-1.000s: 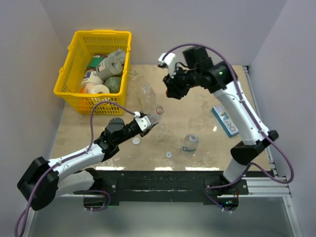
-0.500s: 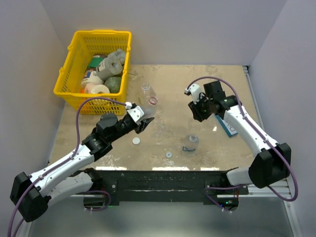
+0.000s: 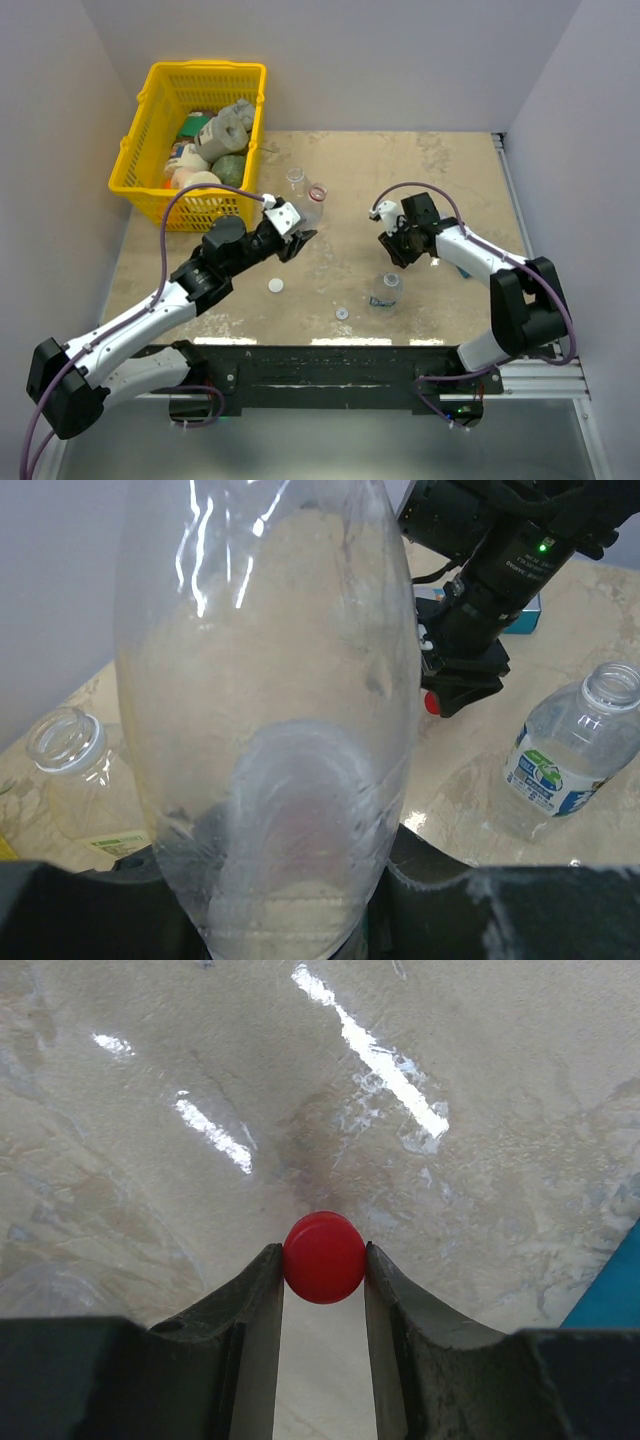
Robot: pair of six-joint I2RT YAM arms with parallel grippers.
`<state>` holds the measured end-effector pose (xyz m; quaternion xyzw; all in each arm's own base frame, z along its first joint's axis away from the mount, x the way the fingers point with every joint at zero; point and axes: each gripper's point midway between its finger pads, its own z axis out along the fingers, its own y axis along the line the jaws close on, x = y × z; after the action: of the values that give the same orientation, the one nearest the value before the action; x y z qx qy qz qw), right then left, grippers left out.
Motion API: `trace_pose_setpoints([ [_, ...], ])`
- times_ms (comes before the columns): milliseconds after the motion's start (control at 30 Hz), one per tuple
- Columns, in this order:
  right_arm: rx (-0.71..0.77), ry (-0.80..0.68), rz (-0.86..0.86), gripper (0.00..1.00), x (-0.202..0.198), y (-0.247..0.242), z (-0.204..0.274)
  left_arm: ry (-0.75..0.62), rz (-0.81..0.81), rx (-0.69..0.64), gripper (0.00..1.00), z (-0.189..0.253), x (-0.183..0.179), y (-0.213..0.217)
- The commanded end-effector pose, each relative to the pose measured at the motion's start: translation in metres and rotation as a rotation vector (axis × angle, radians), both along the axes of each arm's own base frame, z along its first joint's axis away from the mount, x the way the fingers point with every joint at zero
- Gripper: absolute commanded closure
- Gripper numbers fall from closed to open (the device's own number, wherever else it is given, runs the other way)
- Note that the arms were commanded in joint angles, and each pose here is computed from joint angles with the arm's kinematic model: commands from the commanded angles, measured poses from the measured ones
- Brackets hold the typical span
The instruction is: Screw on the bottle caps
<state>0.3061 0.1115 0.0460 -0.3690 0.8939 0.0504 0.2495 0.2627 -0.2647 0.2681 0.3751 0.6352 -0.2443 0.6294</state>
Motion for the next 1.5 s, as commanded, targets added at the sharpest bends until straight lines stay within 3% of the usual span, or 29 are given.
trace_pose_setpoints([
  [0,-0.009,-0.098,0.012,0.93,0.025,-0.001,0.003,-0.062,0.022,-0.04,1.0,0.036,0.009,0.001],
  [33,-0.02,-0.098,0.029,0.89,0.025,-0.001,0.001,-0.055,0.02,-0.034,1.0,0.034,0.01,0.0],
  [67,-0.032,-0.102,0.028,0.79,0.027,-0.003,-0.002,-0.055,0.019,-0.031,1.0,0.034,0.011,-0.001],
  [167,-0.065,-0.076,0.037,0.66,0.025,-0.009,-0.014,-0.046,0.015,-0.015,1.0,0.032,0.013,-0.003],
  [400,-0.075,-0.029,0.012,0.57,0.018,-0.022,-0.03,-0.048,0.022,-0.007,1.0,0.037,0.022,-0.006],
  [467,-0.067,-0.047,0.02,0.41,0.02,-0.021,-0.024,-0.045,0.02,-0.002,1.0,0.038,0.024,-0.007],
  [500,-0.064,-0.054,0.026,0.39,0.021,-0.02,-0.021,-0.043,0.017,-0.001,1.0,0.038,0.024,-0.008],
  [633,-0.07,-0.08,0.112,0.38,0.023,-0.016,-0.007,-0.032,0.007,0.003,1.0,0.036,0.026,-0.012],
  [933,-0.167,0.033,0.335,0.4,0.019,-0.02,-0.011,-0.025,-0.007,0.002,1.0,0.034,0.025,-0.015],
  [1467,-0.215,0.146,0.398,0.46,0.028,-0.023,-0.017,-0.012,-0.029,0.005,1.0,0.028,0.022,-0.018],
])
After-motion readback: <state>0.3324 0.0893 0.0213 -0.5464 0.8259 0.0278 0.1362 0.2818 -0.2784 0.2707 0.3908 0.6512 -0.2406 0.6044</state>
